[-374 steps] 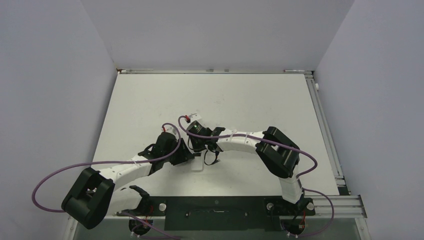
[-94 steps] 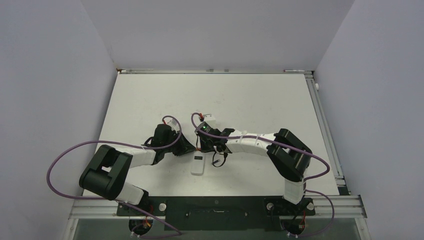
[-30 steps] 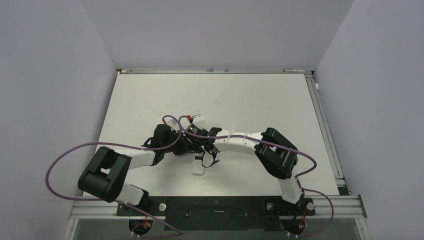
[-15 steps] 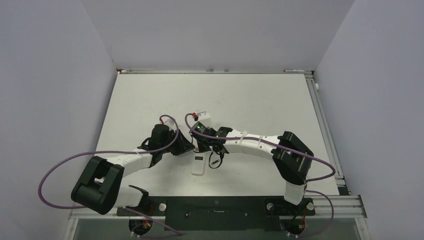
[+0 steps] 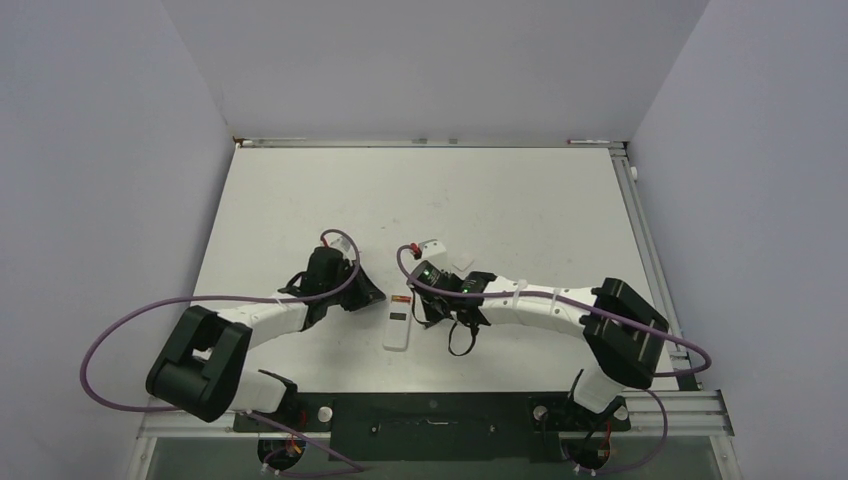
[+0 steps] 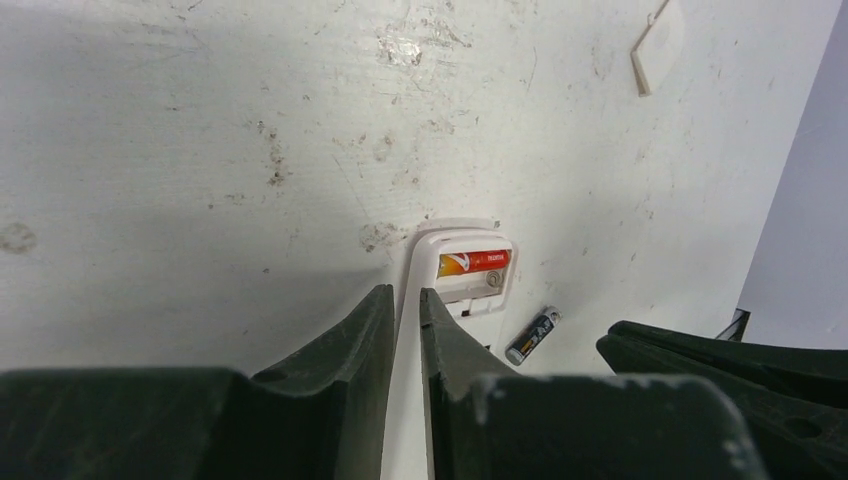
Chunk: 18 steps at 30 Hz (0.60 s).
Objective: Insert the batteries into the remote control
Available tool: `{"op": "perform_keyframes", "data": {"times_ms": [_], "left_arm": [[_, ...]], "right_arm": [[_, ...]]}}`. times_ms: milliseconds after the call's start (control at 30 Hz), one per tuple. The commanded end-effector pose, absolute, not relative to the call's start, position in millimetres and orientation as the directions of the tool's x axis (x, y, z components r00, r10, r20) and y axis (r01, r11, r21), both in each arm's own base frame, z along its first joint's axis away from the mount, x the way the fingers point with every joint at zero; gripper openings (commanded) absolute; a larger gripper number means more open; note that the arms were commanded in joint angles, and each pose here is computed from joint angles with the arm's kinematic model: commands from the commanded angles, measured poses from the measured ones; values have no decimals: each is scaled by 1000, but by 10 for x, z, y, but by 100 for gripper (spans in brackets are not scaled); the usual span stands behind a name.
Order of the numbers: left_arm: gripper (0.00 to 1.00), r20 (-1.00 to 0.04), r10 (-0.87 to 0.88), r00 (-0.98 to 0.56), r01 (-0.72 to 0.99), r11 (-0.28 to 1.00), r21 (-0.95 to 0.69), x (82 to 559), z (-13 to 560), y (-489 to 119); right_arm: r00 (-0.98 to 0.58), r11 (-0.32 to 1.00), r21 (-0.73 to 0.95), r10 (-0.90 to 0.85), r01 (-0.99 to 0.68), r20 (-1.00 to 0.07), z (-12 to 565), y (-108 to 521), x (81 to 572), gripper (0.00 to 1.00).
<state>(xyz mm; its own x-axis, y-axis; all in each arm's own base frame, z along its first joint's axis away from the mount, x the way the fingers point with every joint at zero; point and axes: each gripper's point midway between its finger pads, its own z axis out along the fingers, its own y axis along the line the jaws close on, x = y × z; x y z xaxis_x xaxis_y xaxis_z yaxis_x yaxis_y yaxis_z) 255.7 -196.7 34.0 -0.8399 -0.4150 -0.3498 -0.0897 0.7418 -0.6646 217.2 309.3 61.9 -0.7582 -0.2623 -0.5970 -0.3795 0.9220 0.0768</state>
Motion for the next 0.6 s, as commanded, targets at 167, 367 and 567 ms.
{"op": "perform_keyframes", "data": {"times_ms": [167, 367, 567], "left_arm": [[4, -403, -389, -829, -75, 790, -608, 2747, 304, -1979], [0, -397, -356, -846, -59, 803, -593, 2742, 260, -2073], [0, -410, -289, -865, -17, 834, -552, 2699, 259, -2209]], "right_arm": [[-723, 918, 109, -224, -383, -653, 791, 2976, 2120, 9], [-723, 922, 101, -221, -373, -655, 764, 2862, 2081, 9], [-721, 927, 87, -222, -365, -656, 751, 2776, 2068, 9]]}}
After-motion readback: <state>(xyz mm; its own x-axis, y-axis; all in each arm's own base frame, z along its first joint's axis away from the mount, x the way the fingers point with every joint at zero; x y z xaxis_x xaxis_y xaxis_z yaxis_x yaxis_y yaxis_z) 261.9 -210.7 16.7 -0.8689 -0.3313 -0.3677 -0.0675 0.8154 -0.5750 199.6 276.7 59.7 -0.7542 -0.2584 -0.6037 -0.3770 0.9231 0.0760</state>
